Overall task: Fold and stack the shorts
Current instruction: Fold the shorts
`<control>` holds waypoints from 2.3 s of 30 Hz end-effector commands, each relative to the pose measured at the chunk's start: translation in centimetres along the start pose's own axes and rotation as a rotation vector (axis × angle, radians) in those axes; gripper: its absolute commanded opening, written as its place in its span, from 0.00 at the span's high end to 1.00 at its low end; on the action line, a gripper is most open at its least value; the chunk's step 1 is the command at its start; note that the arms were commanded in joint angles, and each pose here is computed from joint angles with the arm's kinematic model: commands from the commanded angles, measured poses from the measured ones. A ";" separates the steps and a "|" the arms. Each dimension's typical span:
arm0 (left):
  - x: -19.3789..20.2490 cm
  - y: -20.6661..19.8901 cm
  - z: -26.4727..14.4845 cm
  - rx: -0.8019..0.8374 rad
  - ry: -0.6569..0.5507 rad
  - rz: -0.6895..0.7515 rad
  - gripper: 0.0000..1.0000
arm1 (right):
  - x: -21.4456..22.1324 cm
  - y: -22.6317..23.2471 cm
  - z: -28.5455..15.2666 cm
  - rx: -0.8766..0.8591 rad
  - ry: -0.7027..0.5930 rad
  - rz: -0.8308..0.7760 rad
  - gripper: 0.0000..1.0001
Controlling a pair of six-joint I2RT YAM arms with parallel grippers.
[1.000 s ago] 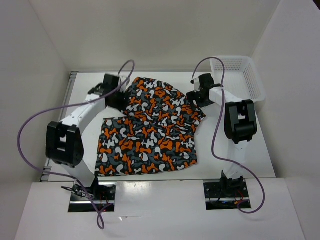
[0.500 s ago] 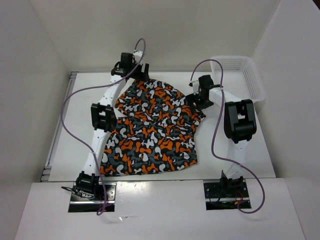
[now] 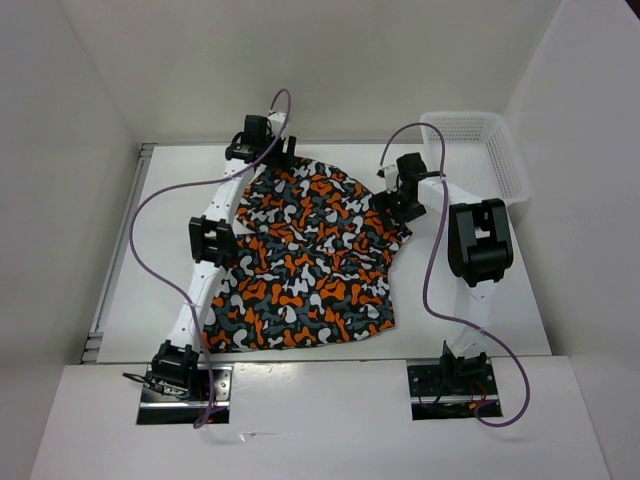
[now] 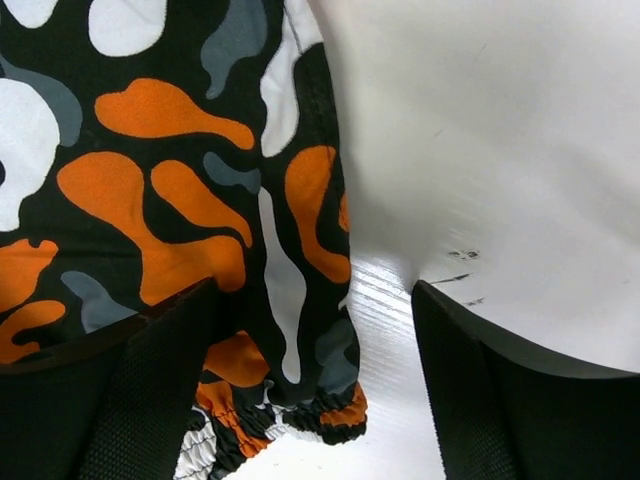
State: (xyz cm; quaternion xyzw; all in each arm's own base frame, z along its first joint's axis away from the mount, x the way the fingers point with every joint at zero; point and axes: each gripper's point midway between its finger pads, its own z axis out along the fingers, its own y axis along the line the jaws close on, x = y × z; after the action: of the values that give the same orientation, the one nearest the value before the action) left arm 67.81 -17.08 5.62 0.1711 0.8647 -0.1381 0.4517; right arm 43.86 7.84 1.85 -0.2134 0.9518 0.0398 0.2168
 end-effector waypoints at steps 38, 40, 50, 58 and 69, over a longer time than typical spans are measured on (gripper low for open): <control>-4.3 -7.5 -33.9 0.076 0.160 -0.093 1.00 | -7.4 8.7 -16.3 0.154 -0.351 -0.659 1.00; -1.4 -11.1 -35.2 0.081 0.080 -0.002 1.00 | -7.1 9.0 -16.2 0.157 -0.351 -0.666 1.00; 5.4 -10.7 -39.6 -0.064 -0.086 0.055 1.00 | -4.7 11.8 -16.2 0.109 -0.341 -0.718 1.00; 18.1 -14.2 -43.9 0.068 0.146 0.010 0.71 | 6.6 16.2 -14.5 -0.145 -0.124 -1.055 1.00; 18.1 -16.3 -43.2 0.196 0.276 -0.023 0.34 | 12.0 17.0 -12.1 -0.160 0.020 -1.264 1.00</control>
State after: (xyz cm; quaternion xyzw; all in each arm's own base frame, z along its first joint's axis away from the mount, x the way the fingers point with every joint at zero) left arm 16.15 -10.38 14.23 0.2132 0.9162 -0.1910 0.2804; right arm 21.29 16.66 6.60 -0.7421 0.6508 -0.0063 0.1601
